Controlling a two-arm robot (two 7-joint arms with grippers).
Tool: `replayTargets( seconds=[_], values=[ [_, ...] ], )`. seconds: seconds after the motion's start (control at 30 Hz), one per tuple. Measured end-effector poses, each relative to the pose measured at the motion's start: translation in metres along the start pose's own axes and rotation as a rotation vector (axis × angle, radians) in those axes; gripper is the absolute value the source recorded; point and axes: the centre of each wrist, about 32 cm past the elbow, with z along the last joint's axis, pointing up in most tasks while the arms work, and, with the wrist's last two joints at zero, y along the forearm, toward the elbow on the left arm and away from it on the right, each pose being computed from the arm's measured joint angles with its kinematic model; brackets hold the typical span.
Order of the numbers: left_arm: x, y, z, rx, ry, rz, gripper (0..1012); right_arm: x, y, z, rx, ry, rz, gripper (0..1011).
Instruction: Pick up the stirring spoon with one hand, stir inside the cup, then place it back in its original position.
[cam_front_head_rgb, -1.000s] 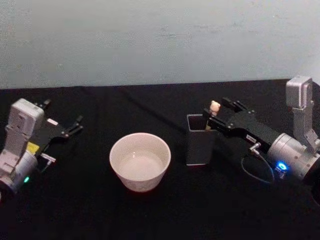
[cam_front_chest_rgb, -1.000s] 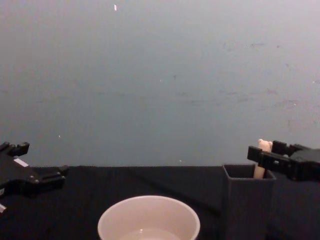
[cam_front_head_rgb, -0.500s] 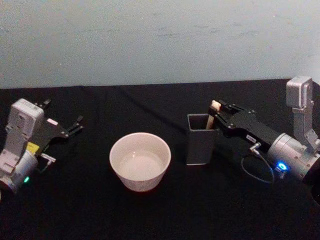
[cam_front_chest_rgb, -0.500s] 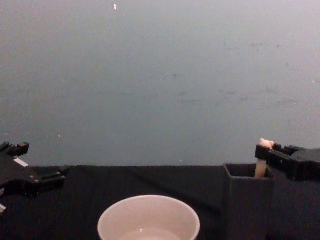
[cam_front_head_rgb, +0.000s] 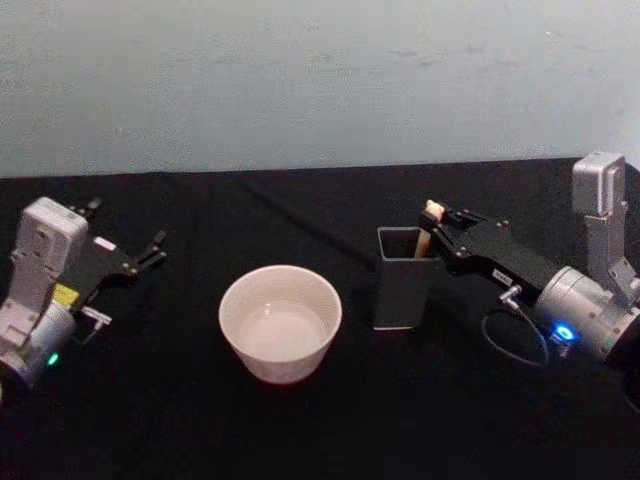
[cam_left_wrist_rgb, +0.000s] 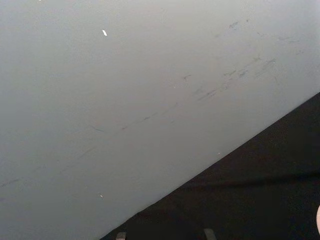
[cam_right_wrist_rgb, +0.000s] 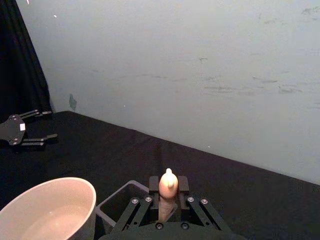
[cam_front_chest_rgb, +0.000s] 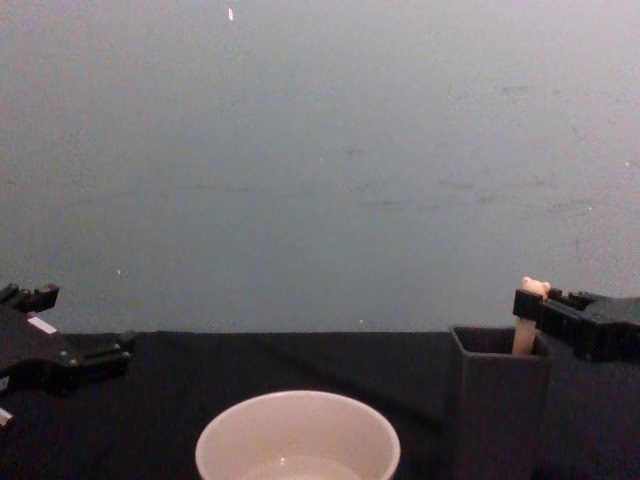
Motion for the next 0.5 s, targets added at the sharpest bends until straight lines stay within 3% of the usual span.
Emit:
replayTargets(
  seconds=[0.5],
  values=[
    [0.0000, 0.0000, 0.0000, 0.000, 0.000, 0.000, 1001, -0.0008, 0.0003, 0.0008, 0.002, -0.010, 0.000, 212]
  ],
)
